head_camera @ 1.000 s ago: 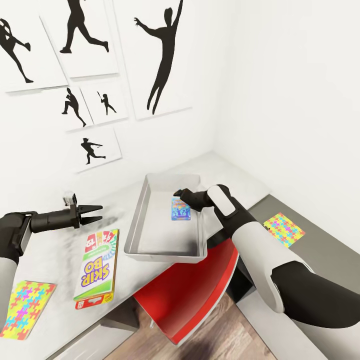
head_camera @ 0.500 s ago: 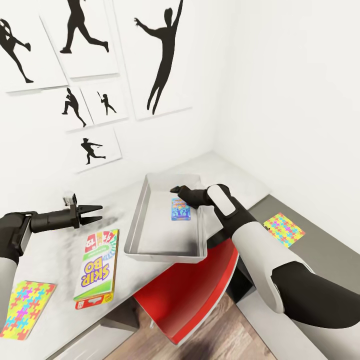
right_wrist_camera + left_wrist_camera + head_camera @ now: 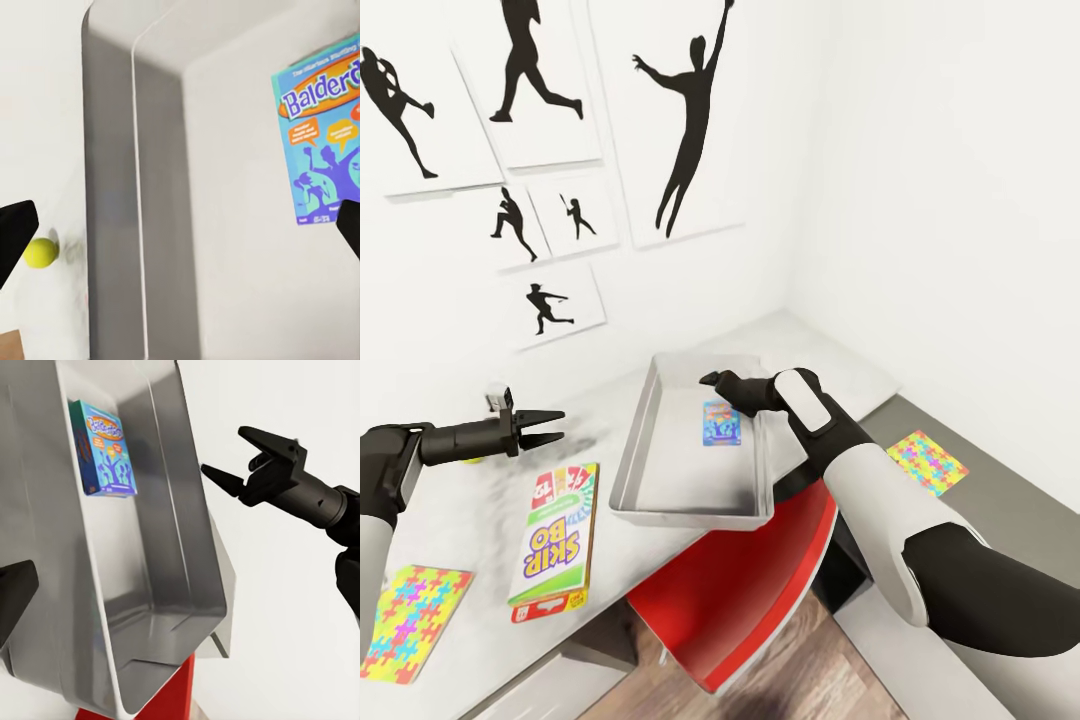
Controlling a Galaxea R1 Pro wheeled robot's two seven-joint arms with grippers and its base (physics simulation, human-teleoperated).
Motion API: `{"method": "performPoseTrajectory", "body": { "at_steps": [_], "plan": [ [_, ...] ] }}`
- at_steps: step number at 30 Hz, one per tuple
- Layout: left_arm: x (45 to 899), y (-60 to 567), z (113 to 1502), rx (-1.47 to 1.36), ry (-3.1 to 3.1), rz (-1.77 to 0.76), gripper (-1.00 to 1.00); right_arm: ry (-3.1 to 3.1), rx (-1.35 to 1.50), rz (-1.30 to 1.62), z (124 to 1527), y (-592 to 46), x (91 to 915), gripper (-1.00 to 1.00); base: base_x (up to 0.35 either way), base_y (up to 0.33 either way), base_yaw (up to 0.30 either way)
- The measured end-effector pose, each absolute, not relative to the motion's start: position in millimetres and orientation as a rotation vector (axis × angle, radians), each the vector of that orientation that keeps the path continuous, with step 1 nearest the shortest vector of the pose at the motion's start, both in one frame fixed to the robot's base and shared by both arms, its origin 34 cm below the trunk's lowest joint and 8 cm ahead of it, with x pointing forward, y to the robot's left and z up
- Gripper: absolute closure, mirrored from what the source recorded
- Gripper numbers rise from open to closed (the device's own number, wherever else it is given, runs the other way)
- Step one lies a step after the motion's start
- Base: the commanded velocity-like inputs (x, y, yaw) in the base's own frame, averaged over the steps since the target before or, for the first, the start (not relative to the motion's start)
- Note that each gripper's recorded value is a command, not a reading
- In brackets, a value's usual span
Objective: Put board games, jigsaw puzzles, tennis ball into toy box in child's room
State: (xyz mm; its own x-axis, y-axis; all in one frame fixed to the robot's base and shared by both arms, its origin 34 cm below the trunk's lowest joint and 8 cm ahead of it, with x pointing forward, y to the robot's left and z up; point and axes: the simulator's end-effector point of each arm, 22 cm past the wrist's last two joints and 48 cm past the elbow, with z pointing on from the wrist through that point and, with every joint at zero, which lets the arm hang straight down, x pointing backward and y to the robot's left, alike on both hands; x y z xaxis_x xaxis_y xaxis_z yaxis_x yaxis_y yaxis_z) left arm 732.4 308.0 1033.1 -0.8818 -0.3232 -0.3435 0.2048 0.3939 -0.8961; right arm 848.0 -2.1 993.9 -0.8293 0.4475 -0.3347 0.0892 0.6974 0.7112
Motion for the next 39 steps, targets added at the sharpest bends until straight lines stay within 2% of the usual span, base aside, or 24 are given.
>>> {"method": "performPoseTrajectory", "body": {
  "at_steps": [39],
  "plan": [
    [729.3, 308.1, 1073.6, -0.052, 2.135, -1.486, -1.00, 2.353, 0.379, 0.973, 1041.0, -2.6, 847.3, -1.00, -0.010, 0.000, 0.000]
  ]
}}
